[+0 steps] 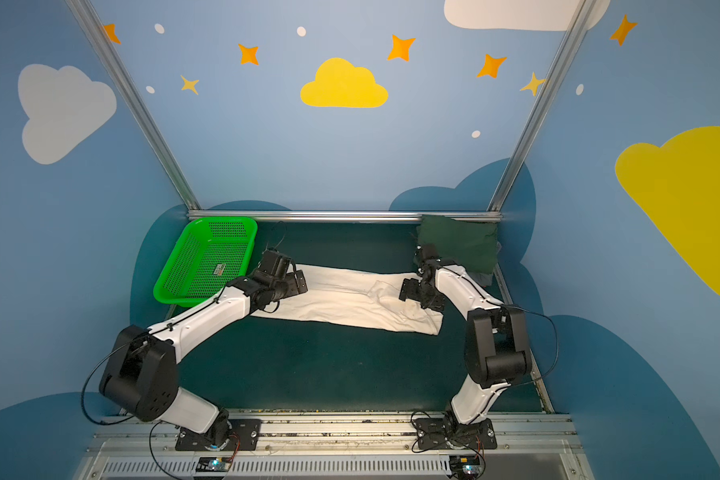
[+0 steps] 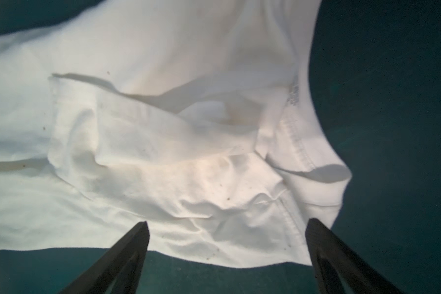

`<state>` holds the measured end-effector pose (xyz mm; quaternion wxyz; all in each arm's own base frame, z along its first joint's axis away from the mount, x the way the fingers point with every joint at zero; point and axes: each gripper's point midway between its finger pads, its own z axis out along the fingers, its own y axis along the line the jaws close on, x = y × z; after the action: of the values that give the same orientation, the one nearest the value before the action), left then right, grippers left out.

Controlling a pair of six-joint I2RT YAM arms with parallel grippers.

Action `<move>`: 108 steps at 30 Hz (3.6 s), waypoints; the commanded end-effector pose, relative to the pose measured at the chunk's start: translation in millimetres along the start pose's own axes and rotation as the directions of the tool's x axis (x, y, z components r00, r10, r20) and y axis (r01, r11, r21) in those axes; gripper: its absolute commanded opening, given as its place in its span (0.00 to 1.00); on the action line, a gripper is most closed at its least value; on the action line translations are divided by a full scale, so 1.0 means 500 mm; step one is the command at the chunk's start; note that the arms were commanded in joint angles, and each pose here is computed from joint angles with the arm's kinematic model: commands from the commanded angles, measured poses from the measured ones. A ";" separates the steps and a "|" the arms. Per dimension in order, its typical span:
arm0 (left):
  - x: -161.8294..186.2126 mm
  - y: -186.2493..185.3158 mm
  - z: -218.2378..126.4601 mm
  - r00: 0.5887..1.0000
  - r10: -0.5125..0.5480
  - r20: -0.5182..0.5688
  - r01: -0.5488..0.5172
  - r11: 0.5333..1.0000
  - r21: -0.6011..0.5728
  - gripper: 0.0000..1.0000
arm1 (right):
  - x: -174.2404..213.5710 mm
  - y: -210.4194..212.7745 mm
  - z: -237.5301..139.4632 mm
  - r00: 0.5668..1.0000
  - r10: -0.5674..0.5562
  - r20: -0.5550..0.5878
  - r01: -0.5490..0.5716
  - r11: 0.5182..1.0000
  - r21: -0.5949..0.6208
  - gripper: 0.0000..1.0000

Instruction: Fold and stack the t-shirts

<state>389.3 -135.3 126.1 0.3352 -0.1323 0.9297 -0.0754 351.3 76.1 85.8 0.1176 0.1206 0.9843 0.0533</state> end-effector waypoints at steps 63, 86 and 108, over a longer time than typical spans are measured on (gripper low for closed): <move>0.024 -0.054 0.120 0.987 0.057 -0.151 -0.061 0.998 -0.024 1.00 | -0.078 0.012 0.112 0.997 -0.008 -0.073 0.001 0.996 -0.092 0.40; 0.027 -0.055 0.132 0.985 0.064 -0.162 -0.070 0.997 -0.029 1.00 | -0.030 0.031 0.073 0.993 0.054 -0.109 -0.074 0.980 -0.183 0.42; 0.036 -0.046 0.137 0.984 0.069 -0.166 -0.077 0.996 -0.045 1.00 | -0.007 0.033 0.099 0.980 0.110 -0.163 -0.140 0.972 -0.186 0.09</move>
<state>426.1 -167.3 72.9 0.2617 -0.1050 0.9575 -0.0601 375.8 93.9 49.2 0.0660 0.1582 0.9706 0.1689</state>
